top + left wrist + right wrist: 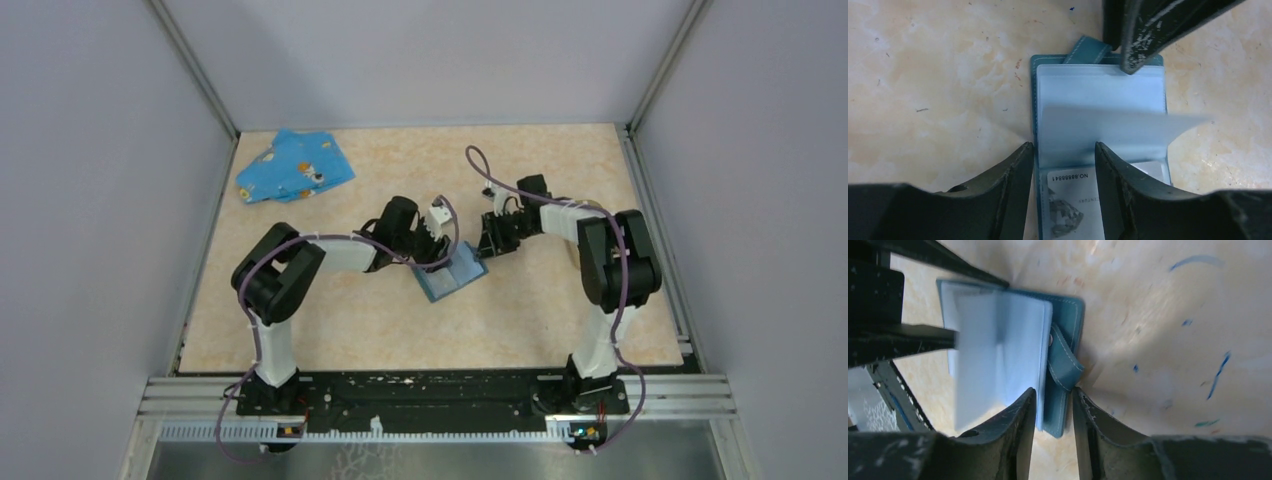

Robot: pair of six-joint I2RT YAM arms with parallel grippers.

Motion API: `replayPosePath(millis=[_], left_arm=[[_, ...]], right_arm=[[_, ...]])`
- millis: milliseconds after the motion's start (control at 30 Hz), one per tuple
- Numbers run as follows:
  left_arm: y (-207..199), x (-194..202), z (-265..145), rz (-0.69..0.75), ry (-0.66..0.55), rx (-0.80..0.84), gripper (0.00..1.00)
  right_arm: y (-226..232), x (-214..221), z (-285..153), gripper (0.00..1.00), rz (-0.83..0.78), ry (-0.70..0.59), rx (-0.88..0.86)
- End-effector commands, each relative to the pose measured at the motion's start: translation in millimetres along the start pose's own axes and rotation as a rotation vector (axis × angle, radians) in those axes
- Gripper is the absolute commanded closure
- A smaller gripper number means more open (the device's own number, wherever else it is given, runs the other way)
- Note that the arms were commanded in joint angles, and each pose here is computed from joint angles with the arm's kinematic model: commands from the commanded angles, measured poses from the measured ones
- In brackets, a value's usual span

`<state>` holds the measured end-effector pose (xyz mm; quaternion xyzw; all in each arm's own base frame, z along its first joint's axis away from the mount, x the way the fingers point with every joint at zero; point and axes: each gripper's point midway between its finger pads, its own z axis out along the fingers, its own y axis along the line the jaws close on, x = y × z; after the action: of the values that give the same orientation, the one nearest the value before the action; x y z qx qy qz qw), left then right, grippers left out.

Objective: Put the credit cards into the card holder
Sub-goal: Open the card holder at the center of the board, then move the storage box to the center of the board.

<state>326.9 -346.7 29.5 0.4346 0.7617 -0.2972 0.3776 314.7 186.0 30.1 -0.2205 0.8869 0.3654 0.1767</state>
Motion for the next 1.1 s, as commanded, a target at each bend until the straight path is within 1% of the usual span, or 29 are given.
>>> replayPosePath(millis=[0, 33, 133, 267, 300, 367, 400, 467, 533, 600, 667, 733, 800, 867, 933, 967, 1067], left_arm=[[2, 0, 8, -0.082, 0.002, 0.033, 0.46], [1, 5, 7, -0.111, 0.014, 0.033, 0.47], [-6, 21, 1, -0.197, 0.028, 0.03, 0.49], [-16, 34, -9, -0.446, 0.011, -0.016, 0.52], [-21, 39, -11, -0.543, 0.014, -0.023, 0.53], [-29, 49, -14, -0.692, 0.009, -0.031, 0.55], [-33, 47, -14, -0.729, -0.026, -0.018, 0.57], [-44, 61, -19, -0.823, -0.049, -0.035, 0.59], [-53, 65, -20, -0.877, -0.077, -0.058, 0.6], [-61, 64, -18, -0.925, -0.11, -0.077, 0.61], [-72, 64, -15, -0.963, -0.142, -0.093, 0.62], [-79, 65, -14, -0.999, -0.177, -0.104, 0.62], [-84, 64, -14, -1.021, -0.214, -0.106, 0.63], [-89, 61, -15, -1.018, -0.251, -0.098, 0.64], [-96, 60, -15, -0.997, -0.264, -0.096, 0.64], [-100, 58, -15, -0.979, -0.268, -0.085, 0.64], [-105, 44, -20, -0.917, -0.339, -0.071, 0.64]], right_arm=[[-2, -33, 5, 0.72, -0.038, 0.006, -0.011], [-1, -38, 9, 0.75, -0.044, 0.011, -0.02], [7, -44, 26, 0.78, -0.062, 0.041, -0.055], [23, -54, 36, 0.77, -0.107, 0.036, -0.1], [27, -59, 31, 0.76, -0.12, 0.018, -0.106], [31, -78, 12, 0.73, -0.165, -0.04, -0.09], [30, -87, -1, 0.71, -0.188, -0.076, -0.069], [28, -104, -32, 0.65, -0.265, -0.148, -0.013], [34, -110, -63, 0.59, -0.349, -0.2, 0.036], [47, -106, -86, 0.55, -0.443, -0.237, 0.057], [60, -93, -100, 0.5, -0.514, -0.274, 0.069], [71, -74, -107, 0.48, -0.576, -0.3, 0.063], [75, -50, -107, 0.48, -0.596, -0.304, 0.067], [65, -22, -99, 0.48, -0.556, -0.26, 0.088], [59, -3, -96, 0.49, -0.507, -0.212, 0.072], [60, 2, -96, 0.49, -0.482, -0.193, 0.045], [58, 10, -100, 0.49, -0.412, -0.138, -0.03]])
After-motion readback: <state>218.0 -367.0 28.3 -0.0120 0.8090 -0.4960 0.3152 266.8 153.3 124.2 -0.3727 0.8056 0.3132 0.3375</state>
